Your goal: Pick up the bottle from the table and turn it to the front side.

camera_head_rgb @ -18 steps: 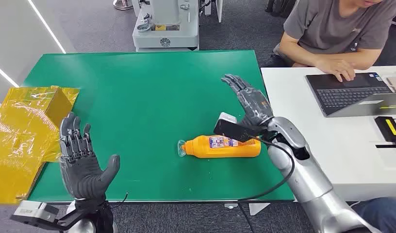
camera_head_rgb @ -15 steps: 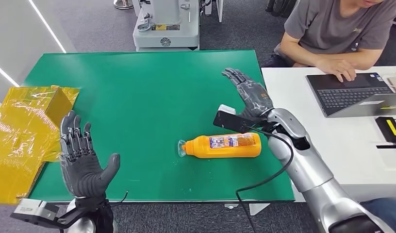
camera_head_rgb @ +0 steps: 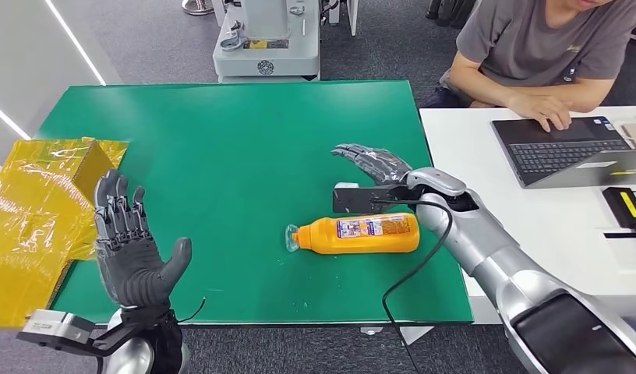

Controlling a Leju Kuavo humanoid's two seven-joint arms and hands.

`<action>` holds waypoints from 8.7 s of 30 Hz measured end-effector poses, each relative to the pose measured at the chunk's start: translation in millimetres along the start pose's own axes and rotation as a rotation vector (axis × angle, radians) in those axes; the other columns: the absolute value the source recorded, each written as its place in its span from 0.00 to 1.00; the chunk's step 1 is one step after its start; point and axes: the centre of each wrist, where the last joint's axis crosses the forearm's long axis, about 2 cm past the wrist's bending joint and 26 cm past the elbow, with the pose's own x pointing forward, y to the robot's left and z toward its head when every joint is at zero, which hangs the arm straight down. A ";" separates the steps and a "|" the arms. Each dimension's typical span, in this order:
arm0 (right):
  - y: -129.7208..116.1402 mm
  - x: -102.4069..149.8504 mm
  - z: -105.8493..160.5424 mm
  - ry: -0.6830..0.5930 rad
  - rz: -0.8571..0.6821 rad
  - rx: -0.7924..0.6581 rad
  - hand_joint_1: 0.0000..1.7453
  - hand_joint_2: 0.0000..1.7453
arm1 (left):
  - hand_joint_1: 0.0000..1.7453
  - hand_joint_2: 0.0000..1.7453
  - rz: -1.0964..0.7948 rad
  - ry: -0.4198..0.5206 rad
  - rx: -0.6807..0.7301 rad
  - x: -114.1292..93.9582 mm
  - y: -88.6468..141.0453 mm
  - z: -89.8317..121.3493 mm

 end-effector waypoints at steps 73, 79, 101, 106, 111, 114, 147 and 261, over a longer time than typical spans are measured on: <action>33.7 -4.7 16.2 0.055 -0.009 -0.131 0.00 1.00 | 0.00 1.00 -0.068 0.046 0.058 3.0 17.2 30.6; 45.4 -10.9 28.9 0.107 -0.155 -0.031 0.00 1.00 | 0.00 1.00 -0.062 0.048 0.053 3.0 16.8 30.5; 36.6 -41.7 68.2 0.233 -0.284 0.098 0.00 1.00 | 0.00 1.00 -0.055 0.064 0.052 3.2 15.2 29.2; 35.7 -48.4 71.1 0.259 -0.287 0.135 0.00 1.00 | 0.00 1.00 -0.055 0.063 0.061 3.1 15.9 28.4; 40.1 -54.6 76.0 0.279 -0.292 0.159 0.00 1.00 | 0.00 1.00 -0.059 0.066 0.071 3.0 16.9 29.2; 43.3 -57.4 78.6 0.289 -0.296 0.171 0.00 1.00 | 0.00 1.00 -0.062 0.066 0.072 2.9 17.6 29.5; 53.0 -33.7 35.6 0.073 -0.091 0.203 0.00 1.00 | 0.00 1.00 -0.045 0.037 0.021 3.3 16.0 18.2; 112.4 73.2 12.4 -0.224 -0.079 -0.795 1.00 1.00 | 0.00 1.00 0.248 0.139 -0.063 -31.2 8.6 -29.6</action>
